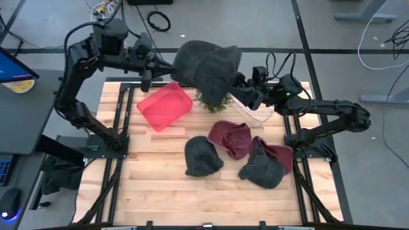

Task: Pick & Place hat
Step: Put the left black cap into the transparent bin

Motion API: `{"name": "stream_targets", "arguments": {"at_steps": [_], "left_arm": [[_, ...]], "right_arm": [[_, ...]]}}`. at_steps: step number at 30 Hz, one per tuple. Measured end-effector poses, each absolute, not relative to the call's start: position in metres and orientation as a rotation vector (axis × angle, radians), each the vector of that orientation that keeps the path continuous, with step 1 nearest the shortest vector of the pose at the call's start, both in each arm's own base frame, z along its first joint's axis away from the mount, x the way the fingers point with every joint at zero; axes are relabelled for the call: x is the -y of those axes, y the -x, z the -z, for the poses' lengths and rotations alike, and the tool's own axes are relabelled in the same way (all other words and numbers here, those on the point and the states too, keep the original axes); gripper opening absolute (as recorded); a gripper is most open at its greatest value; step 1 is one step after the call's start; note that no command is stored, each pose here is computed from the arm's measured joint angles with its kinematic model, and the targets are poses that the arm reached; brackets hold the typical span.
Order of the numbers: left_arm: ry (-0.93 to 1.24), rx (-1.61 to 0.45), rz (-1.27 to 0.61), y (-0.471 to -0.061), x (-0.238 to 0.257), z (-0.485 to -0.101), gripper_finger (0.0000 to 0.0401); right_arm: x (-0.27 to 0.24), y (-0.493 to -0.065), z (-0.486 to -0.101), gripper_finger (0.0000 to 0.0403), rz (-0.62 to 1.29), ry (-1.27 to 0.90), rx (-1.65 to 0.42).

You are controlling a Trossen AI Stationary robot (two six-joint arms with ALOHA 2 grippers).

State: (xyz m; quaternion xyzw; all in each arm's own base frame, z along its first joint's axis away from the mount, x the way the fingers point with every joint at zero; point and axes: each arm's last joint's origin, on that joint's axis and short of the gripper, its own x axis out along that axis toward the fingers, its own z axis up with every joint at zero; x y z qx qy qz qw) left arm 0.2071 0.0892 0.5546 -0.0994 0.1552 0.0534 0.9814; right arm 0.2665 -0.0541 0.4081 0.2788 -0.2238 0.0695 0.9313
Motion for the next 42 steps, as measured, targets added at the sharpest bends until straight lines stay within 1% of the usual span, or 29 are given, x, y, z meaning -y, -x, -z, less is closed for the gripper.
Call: {"name": "stream_targets", "arguments": {"at_steps": [2,4,6,9,13,16,20,21,27,31,34,38,42], "left_arm": [[0.194,-0.322,-0.116,-0.211,-0.091,-0.553,0.0016],[0.177,-0.334,-0.13,-0.215,-0.094,-0.55,0.0017],[0.159,-0.344,-0.145,-0.218,-0.096,-0.548,0.0014],[0.143,-0.349,-0.166,-0.219,-0.098,-0.548,0.0011],[0.13,-0.349,-0.176,-0.218,-0.099,-0.548,0.0018],[0.122,-0.35,-0.18,-0.218,-0.099,-0.548,0.002],[0.094,-0.353,-0.18,-0.218,-0.099,-0.548,0.0019],[0.087,-0.353,-0.179,-0.218,-0.099,-0.548,0.0021],[0.068,-0.359,-0.192,-0.218,-0.1,-0.547,0.005],[0.005,-0.37,-0.214,-0.218,-0.1,-0.547,0.0078],[-0.051,-0.378,-0.222,-0.218,-0.101,-0.547,0.0113],[-0.103,-0.392,-0.264,-0.217,-0.102,-0.547,0.0168],[-0.108,-0.423,-0.312,-0.216,-0.103,-0.545,0.0217]], "right_arm": [[0.054,-0.269,-0.409,0.0389,-0.163,-0.571,0.464],[0.053,-0.27,-0.411,0.0374,-0.201,-0.565,0.474],[0.051,-0.269,-0.413,0.0351,-0.229,-0.566,0.486],[0.049,-0.269,-0.413,0.0302,-0.264,-0.577,0.474],[0.047,-0.269,-0.413,0.0222,-0.295,-0.599,0.461],[0.047,-0.269,-0.414,0.0149,-0.301,-0.597,0.471],[0.047,-0.268,-0.415,0.0035,-0.309,-0.609,0.477],[0.047,-0.268,-0.415,0.002,-0.312,-0.606,0.48],[0.047,-0.268,-0.416,0.0013,-0.322,-0.626,0.483],[0.047,-0.268,-0.416,0.0013,-0.322,-0.645,0.483],[0.047,-0.268,-0.416,0.0013,-0.322,-0.659,0.482],[0.047,-0.267,-0.416,0.0013,-0.315,-0.671,0.483],[0.047,-0.261,-0.418,0.0012,-0.267,-0.685,0.47]]}}
